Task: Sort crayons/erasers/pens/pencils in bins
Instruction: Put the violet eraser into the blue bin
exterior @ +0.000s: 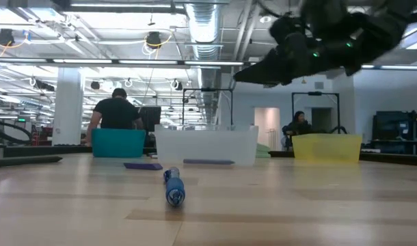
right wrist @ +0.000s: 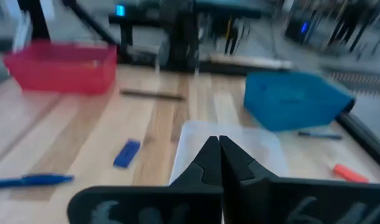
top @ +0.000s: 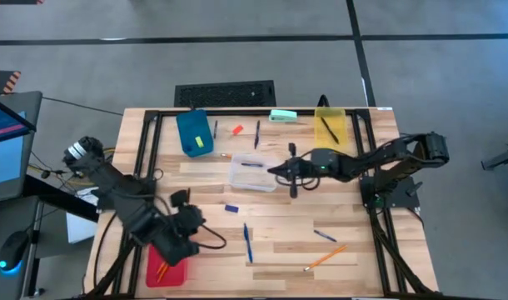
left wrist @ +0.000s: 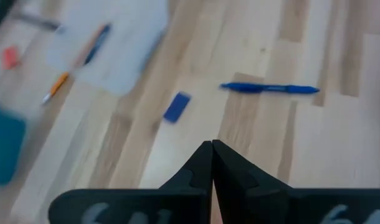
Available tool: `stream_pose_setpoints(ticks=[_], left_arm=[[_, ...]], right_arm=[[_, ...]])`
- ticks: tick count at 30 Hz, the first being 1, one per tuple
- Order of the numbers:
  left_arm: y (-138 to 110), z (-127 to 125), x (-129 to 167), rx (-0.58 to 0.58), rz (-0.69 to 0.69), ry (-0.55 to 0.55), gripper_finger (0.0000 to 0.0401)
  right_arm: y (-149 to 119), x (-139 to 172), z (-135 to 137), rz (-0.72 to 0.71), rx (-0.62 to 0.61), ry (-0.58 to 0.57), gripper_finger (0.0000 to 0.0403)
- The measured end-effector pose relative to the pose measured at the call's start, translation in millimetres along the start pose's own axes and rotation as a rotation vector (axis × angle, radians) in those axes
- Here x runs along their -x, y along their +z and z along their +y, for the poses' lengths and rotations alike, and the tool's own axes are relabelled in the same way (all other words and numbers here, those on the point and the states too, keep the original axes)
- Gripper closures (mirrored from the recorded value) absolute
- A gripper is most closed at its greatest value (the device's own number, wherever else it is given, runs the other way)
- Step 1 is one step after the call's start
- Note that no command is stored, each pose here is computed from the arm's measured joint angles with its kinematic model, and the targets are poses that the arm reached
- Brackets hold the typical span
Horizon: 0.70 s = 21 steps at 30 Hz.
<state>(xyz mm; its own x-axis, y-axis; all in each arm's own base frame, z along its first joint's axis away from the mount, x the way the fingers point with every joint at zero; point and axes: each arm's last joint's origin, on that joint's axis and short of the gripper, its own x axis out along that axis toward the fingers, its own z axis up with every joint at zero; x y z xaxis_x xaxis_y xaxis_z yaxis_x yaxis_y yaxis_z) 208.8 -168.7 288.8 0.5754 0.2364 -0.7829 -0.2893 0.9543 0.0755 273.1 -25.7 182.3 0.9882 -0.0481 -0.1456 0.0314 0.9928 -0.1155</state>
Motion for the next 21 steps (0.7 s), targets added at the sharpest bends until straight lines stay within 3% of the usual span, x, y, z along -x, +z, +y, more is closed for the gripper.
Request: stream_pose_setpoints(ticks=[6, 11, 17, 21], left_arm=[[24, 11, -50, -0.120, -0.041, -0.204, 0.0401], [30, 41, -100, -0.162, -0.041, -0.379, 0.0401], [23, 90, -135, -0.183, 0.029, -0.330, 0.0400], [24, 103, -145, -0.188, 0.058, -0.351, 0.0376]], right_arm=[[-13, 25, -3, -0.121, -0.005, -0.031, 0.0401], [-11, 35, -6, -0.136, 0.002, -0.049, 0.0400], [-2, 42, -11, -0.138, 0.045, -0.072, 0.0400], [-1, 47, -11, -0.094, 0.042, -0.069, 0.0400]])
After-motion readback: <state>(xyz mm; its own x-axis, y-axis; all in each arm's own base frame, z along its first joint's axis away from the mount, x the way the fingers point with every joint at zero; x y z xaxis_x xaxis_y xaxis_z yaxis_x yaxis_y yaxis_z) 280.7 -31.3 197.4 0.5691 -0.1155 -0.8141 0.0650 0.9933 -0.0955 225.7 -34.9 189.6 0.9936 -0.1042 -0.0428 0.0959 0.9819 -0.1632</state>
